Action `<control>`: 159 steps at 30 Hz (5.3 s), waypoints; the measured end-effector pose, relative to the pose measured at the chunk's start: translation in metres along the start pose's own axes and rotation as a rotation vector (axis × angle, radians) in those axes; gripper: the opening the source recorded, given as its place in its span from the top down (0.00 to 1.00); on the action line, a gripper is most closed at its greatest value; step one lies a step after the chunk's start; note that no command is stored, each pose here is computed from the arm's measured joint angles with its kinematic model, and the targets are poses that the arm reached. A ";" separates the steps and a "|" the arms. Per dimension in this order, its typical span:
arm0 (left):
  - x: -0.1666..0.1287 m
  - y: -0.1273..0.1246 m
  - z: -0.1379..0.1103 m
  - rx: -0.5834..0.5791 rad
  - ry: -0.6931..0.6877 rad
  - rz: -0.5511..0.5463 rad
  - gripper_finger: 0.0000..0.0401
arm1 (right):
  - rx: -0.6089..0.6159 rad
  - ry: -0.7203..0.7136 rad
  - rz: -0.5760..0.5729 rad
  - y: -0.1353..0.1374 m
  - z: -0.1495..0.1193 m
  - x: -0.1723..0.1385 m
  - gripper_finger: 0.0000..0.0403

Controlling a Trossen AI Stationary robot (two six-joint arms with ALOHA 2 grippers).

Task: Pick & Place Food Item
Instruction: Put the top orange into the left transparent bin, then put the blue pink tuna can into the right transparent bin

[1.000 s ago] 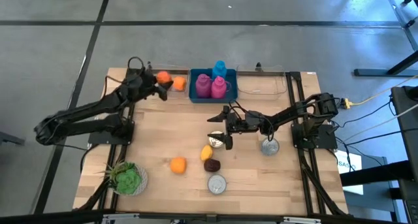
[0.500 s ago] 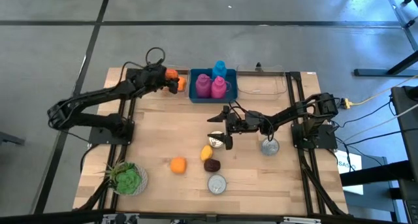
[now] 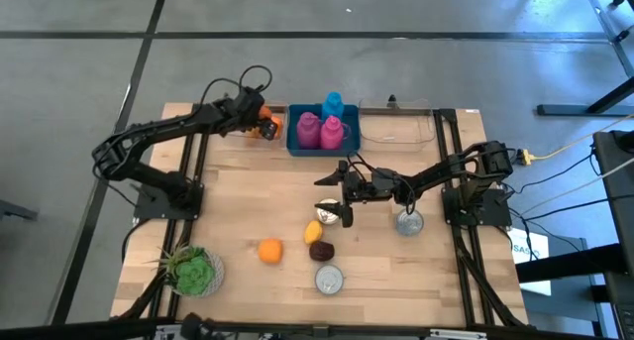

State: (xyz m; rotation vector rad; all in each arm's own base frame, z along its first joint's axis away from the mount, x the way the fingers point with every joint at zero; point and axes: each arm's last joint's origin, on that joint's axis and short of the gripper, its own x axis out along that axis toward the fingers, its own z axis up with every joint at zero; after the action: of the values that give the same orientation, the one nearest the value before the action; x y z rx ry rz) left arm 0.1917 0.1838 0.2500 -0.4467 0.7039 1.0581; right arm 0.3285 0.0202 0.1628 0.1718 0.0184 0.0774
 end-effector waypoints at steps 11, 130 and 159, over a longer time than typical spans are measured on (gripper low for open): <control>0.030 0.000 -0.006 -0.007 0.148 -0.051 0.35 | -0.002 0.000 0.000 0.000 0.000 0.000 0.17; -0.112 -0.042 0.023 0.278 -0.173 -0.437 0.03 | -0.026 0.001 -0.039 -0.001 -0.001 0.000 0.17; -0.166 -0.046 -0.096 0.293 -0.599 -0.756 0.03 | 0.135 -0.095 0.080 0.028 0.006 -0.001 0.17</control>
State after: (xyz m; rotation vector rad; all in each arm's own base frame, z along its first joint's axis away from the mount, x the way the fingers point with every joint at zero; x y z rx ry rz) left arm 0.1531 -0.0029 0.3014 -0.0984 0.1109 0.3210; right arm 0.3254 0.0470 0.1737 0.3108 -0.0787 0.1476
